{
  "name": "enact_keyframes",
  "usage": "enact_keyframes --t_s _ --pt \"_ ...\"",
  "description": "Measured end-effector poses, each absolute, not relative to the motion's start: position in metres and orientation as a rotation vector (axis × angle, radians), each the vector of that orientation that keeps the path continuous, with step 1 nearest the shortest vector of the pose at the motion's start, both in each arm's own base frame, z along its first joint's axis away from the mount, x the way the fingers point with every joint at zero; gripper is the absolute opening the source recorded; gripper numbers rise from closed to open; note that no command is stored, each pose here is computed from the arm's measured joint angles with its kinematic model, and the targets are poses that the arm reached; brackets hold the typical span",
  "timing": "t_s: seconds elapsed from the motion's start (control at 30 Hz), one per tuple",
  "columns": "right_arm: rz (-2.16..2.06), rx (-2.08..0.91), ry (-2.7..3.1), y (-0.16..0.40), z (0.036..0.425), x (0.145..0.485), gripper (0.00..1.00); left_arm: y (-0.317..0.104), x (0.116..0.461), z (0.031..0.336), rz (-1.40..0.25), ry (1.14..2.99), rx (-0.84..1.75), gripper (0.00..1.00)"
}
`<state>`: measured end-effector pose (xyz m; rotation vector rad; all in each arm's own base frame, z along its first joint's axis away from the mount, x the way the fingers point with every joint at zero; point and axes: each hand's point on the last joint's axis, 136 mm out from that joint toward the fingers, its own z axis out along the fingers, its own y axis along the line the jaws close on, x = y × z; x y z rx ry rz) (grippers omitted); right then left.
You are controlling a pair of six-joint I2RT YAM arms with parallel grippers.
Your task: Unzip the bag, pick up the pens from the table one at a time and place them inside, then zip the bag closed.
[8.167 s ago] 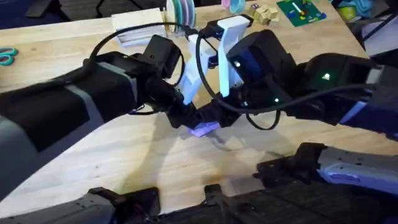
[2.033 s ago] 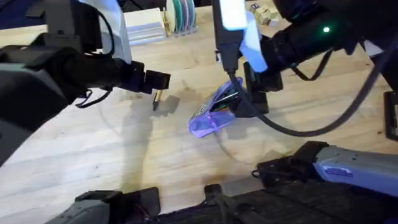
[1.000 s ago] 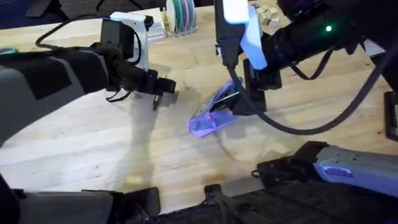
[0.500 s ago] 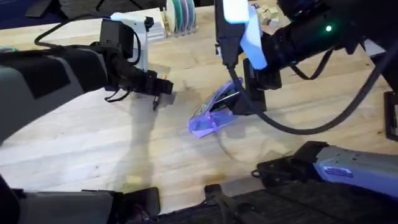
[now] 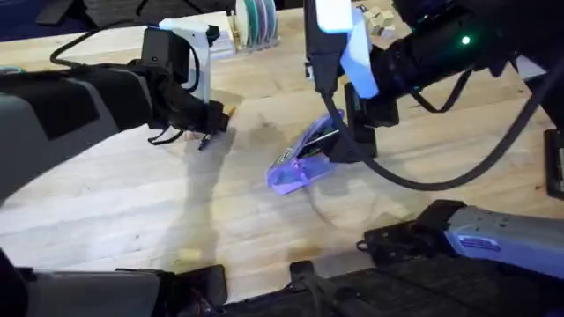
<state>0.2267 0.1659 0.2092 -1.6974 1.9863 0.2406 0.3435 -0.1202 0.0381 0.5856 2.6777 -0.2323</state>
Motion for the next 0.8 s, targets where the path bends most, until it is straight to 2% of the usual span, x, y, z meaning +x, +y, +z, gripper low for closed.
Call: enact_keyframes --t_s 0.33,0.5,0.63,0.8 --pt "0.242 -1.682 1.992 0.166 0.211 0.226 0.998 -0.121 0.345 0.039 -0.232 2.670 0.585 0.042" --pt "0.254 -1.576 2.015 0.162 0.226 0.219 0.998 -0.122 0.351 0.046 -0.232 2.653 0.583 0.043" --pt "0.269 -1.484 2.034 0.157 0.240 0.208 0.998 -0.128 0.361 0.068 -0.258 2.584 0.580 0.043" --pt "0.284 -1.424 2.050 0.148 0.251 0.189 0.997 -0.149 0.373 0.121 -0.348 2.396 0.604 0.043"
